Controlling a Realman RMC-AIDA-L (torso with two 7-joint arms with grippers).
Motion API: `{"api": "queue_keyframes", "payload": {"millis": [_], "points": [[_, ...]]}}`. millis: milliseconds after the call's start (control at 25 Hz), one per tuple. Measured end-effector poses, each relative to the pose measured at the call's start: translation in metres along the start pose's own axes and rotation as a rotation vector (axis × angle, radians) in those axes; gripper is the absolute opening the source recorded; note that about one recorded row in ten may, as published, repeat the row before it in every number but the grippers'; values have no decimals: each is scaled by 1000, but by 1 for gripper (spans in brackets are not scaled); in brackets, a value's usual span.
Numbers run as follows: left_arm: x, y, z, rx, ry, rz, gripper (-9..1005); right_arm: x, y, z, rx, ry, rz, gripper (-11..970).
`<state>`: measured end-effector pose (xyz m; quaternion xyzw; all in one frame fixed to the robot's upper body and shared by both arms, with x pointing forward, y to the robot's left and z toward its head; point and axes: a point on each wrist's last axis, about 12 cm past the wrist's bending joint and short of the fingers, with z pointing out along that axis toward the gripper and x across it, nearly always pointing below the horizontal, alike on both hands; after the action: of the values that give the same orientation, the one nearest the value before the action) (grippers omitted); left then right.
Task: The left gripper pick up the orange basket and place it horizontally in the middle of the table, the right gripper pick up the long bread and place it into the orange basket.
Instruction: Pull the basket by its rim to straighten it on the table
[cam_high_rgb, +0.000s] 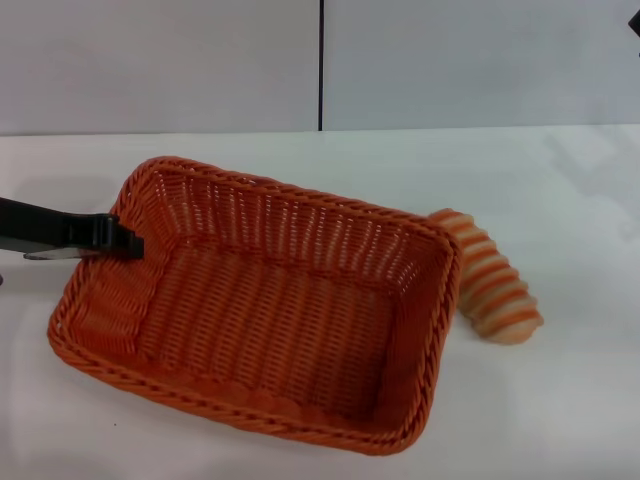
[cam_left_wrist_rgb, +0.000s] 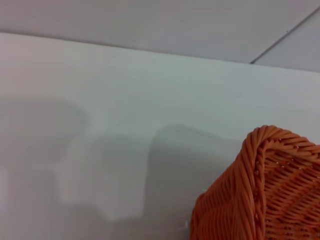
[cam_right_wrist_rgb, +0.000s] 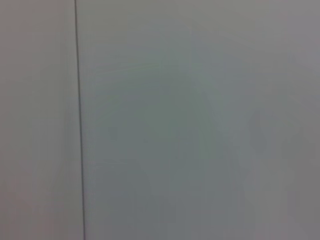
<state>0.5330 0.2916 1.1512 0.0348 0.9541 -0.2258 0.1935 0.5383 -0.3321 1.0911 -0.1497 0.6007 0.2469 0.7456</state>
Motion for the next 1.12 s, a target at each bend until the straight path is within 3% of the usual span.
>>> {"api": "queue_keyframes", "payload": {"millis": [680, 1120], "points": [[-1, 16, 2, -43, -85, -49, 177, -1, -1, 1, -2, 0, 0, 737], [-4, 9, 3, -34, -53, -13, 183, -1, -3, 2, 11, 2, 0, 737]]}}
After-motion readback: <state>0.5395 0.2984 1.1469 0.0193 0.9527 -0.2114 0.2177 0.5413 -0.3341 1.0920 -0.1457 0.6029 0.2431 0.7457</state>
